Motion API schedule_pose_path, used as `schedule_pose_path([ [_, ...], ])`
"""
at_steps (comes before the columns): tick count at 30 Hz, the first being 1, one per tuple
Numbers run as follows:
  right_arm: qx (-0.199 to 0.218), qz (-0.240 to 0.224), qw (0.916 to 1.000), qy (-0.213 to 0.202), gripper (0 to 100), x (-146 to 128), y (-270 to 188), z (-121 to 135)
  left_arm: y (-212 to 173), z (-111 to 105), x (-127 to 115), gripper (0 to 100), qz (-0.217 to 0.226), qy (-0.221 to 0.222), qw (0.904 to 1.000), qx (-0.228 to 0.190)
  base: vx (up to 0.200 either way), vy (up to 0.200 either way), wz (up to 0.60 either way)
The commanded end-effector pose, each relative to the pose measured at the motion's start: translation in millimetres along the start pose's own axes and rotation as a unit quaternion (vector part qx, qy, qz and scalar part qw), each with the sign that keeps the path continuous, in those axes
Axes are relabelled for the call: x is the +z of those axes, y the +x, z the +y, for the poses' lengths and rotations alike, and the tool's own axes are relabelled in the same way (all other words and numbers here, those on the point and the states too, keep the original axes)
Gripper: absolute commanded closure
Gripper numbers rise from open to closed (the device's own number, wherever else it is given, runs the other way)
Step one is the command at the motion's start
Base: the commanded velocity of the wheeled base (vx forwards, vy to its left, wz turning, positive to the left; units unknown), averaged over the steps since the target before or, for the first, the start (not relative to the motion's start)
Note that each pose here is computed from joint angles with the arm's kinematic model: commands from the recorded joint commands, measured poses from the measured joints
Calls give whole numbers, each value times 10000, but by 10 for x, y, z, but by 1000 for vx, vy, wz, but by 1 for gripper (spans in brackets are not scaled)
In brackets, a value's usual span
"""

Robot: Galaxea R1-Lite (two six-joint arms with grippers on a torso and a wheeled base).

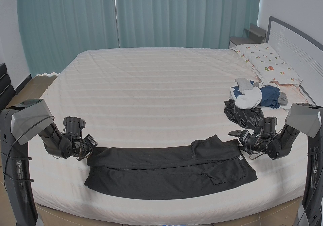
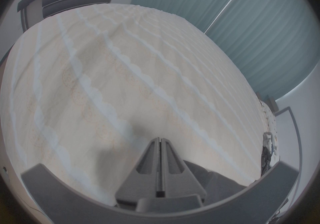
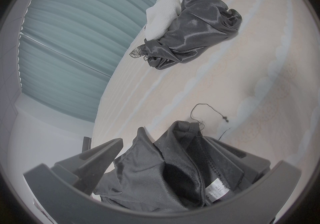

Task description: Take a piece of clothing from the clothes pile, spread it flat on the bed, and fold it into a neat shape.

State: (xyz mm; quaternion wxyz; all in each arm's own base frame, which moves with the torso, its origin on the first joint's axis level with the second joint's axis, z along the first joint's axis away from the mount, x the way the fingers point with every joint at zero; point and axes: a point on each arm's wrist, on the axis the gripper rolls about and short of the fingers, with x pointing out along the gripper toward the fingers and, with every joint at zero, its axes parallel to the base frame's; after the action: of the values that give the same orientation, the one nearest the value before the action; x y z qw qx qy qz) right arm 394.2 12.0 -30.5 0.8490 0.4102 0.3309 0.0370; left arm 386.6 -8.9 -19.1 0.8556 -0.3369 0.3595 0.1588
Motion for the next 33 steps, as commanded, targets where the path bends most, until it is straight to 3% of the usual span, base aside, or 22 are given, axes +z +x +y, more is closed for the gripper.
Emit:
schedule_pose_path([
  [1, 2, 2, 10000, -3, 0, -1, 5, -1, 9, -12, 28, 100, -61, -47, 10000, -12, 0, 0, 0],
  [28, 182, -181, 9995, -161, 0, -19, 86, -24, 67, 65, 6, 100, -4, -96, 9999, 96, 0, 0, 0],
  [29, 166, -176, 9996, -156, 100, -23, 93, -32, 67, 65, 6, 100, -4, -96, 9999, 96, 0, 0, 0],
  [33, 149, -183, 9995, -214, 100, -25, 92, -35, 67, 65, 6, 100, -4, -96, 9999, 96, 0, 0, 0],
])
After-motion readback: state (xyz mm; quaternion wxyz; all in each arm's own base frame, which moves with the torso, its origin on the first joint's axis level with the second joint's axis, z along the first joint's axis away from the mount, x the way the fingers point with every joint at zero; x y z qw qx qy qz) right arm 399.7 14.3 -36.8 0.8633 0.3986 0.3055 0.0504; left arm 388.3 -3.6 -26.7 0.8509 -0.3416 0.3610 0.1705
